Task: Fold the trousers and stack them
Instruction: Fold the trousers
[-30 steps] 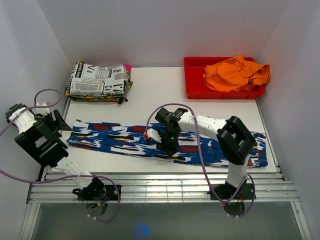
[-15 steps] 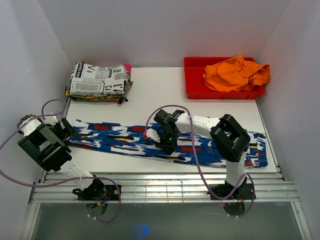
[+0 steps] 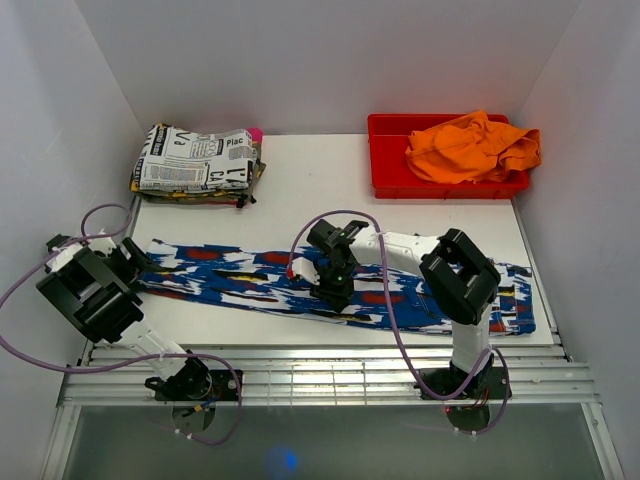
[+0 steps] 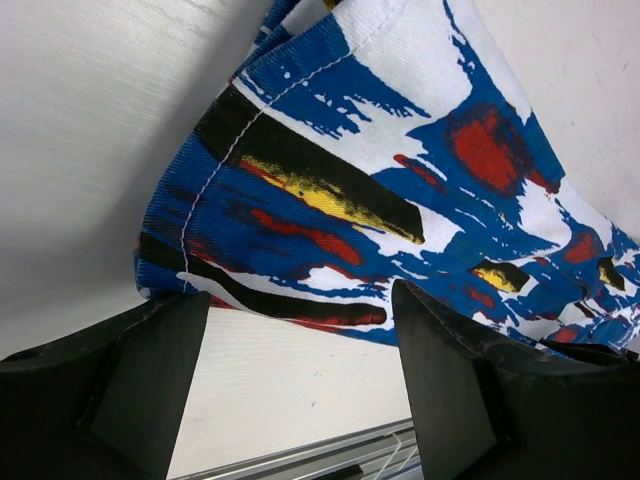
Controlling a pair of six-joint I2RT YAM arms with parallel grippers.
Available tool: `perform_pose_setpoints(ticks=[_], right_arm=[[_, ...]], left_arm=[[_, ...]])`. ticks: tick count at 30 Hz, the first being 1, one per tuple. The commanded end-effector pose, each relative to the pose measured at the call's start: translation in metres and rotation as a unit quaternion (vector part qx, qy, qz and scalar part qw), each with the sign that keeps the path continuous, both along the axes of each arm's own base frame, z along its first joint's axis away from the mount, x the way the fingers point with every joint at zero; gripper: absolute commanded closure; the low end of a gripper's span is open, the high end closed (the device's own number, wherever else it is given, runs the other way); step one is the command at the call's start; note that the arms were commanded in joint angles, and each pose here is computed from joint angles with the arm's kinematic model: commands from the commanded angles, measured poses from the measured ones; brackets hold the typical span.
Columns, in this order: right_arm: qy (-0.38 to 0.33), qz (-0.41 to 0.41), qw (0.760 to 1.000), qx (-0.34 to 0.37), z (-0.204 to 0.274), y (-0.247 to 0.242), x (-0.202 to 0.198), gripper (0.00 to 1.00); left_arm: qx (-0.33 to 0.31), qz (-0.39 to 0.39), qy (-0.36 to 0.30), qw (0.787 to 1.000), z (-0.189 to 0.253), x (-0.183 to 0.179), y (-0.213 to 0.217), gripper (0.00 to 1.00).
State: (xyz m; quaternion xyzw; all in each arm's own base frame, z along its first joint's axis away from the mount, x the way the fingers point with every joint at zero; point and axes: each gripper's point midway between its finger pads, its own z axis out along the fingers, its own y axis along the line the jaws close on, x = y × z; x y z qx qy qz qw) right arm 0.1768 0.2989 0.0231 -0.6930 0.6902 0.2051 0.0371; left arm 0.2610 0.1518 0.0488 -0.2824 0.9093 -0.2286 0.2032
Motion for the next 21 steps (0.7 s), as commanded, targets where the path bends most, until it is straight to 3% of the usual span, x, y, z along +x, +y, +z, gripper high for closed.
perform_pose_setpoints(ticks=[1, 21], right_arm=[[-0.015, -0.001, 1.000, 0.004, -0.003, 0.005, 0.003, 0.62], [-0.057, 0.004, 0.997, 0.048, 0.034, 0.056, -0.010, 0.59]], left_arm=[[0.020, 0.019, -0.006, 1.000, -0.003, 0.004, 0.011, 0.15], [0.028, 0.013, 0.006, 1.000, -0.010, -0.005, 0.008, 0.14]])
